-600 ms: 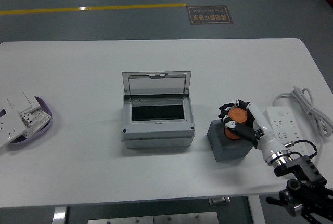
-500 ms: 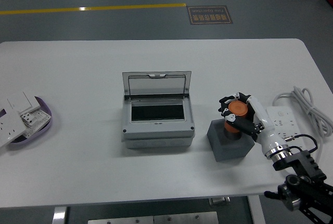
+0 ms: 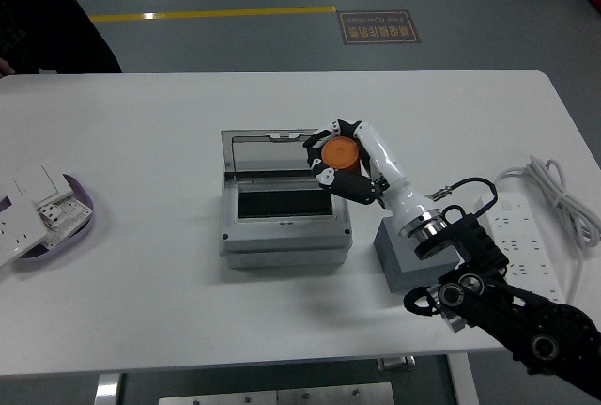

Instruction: Pick up the cylinder from the cube,place it in the box,flap close box

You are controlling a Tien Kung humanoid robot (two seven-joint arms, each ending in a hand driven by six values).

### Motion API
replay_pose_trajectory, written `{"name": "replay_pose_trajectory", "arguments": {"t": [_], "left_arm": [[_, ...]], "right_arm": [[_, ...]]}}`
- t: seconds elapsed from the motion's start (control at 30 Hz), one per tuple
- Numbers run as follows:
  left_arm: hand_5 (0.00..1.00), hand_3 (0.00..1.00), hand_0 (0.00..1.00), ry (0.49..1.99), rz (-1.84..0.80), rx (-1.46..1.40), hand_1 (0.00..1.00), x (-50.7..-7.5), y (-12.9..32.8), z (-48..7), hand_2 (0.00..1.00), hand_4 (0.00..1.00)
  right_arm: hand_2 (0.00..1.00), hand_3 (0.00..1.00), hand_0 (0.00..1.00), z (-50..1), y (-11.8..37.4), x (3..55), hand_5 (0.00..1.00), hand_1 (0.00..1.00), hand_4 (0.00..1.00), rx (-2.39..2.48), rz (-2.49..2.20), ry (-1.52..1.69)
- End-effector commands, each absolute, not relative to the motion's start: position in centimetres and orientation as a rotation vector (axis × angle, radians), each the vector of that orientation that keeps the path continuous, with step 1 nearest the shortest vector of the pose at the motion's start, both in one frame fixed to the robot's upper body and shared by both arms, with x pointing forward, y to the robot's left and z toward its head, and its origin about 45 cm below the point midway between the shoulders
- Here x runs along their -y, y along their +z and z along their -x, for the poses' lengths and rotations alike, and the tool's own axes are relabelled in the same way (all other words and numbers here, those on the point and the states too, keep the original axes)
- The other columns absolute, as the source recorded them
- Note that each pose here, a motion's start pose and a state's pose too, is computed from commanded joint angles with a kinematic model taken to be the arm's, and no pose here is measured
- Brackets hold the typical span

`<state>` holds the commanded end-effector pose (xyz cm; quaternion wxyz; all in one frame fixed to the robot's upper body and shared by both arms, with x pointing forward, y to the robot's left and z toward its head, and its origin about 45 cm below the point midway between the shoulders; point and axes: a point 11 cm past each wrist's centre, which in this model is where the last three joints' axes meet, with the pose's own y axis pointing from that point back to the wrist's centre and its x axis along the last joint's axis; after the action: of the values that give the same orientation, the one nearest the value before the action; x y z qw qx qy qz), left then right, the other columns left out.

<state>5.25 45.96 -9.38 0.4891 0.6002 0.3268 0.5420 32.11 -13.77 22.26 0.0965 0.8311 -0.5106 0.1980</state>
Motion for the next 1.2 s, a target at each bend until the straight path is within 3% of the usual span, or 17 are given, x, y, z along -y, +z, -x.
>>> {"name": "replay_pose_trajectory", "arguments": {"t": [0.03,0.2,0.23,0.6,0.63,0.8,0.83,1.0,1.03,1.2], "left_arm": [[0.227,0.639,0.598,1.317,-1.459,-0.794,0.624,-46.0,-9.4,-5.2,0.619,0.689],[0.227,0.639,0.598,1.315,-1.462,-0.79,0.624,-46.1,-9.3,-5.4,0.619,0.689],[0.231,0.638,0.598,1.315,-1.462,-0.789,0.623,-46.1,-9.3,-5.4,0.619,0.691],[0.237,0.639,0.597,1.315,-1.467,-0.785,0.623,-46.2,-9.2,-5.5,0.62,0.696],[0.239,0.64,0.598,1.314,-1.467,-0.785,0.623,-46.2,-9.2,-5.6,0.62,0.698],[0.239,0.64,0.598,1.312,-1.464,-0.784,0.623,-46.1,-9.2,-5.7,0.62,0.698],[0.242,0.639,0.598,1.312,-1.464,-0.784,0.623,-46.1,-9.3,-5.7,0.62,0.699],[0.242,0.639,0.598,1.311,-1.467,-0.786,0.623,-46.1,-9.3,-5.6,0.62,0.699],[0.244,0.639,0.597,1.311,-1.467,-0.786,0.623,-46.1,-9.3,-5.6,0.62,0.7],[0.244,0.639,0.597,1.312,-1.466,-0.785,0.623,-46.2,-9.2,-5.6,0.62,0.7]], "right_arm": [[0.304,0.216,0.143,-32.2,22.3,12.9,0.002,0.237,0.002,1.452,-2.456,0.621],[0.304,0.216,0.143,-32.7,22.4,9.8,0.002,0.237,0.002,1.213,-2.35,0.805],[0.298,0.21,0.061,-32.8,22.4,9.4,0.002,0.2,0.002,1.18,-2.319,0.842],[0.305,0.21,0.037,-33.4,21.4,7.6,0.002,0.192,0.002,0.966,-2.03,1.109],[0.384,0.331,0.24,-33.4,21.3,7.5,0.002,0.328,0.002,0.948,-2.011,1.13],[0.384,0.331,0.24,-33.4,20.6,7.2,0.002,0.328,0.002,0.878,-1.945,1.19],[0.554,0.544,0.653,-33.4,20.5,7.2,0.002,0.572,0.357,0.869,-1.936,1.196],[0.554,0.544,0.653,-33.5,20.2,7.4,0.002,0.572,0.357,0.848,-1.886,1.226],[0.654,0.651,0.72,-33.6,20.1,7.4,0.246,0.651,0.463,0.845,-1.879,1.228],[0.654,0.651,0.72,-33.7,19.6,7.7,0.246,0.651,0.463,0.833,-1.866,1.225]]}}
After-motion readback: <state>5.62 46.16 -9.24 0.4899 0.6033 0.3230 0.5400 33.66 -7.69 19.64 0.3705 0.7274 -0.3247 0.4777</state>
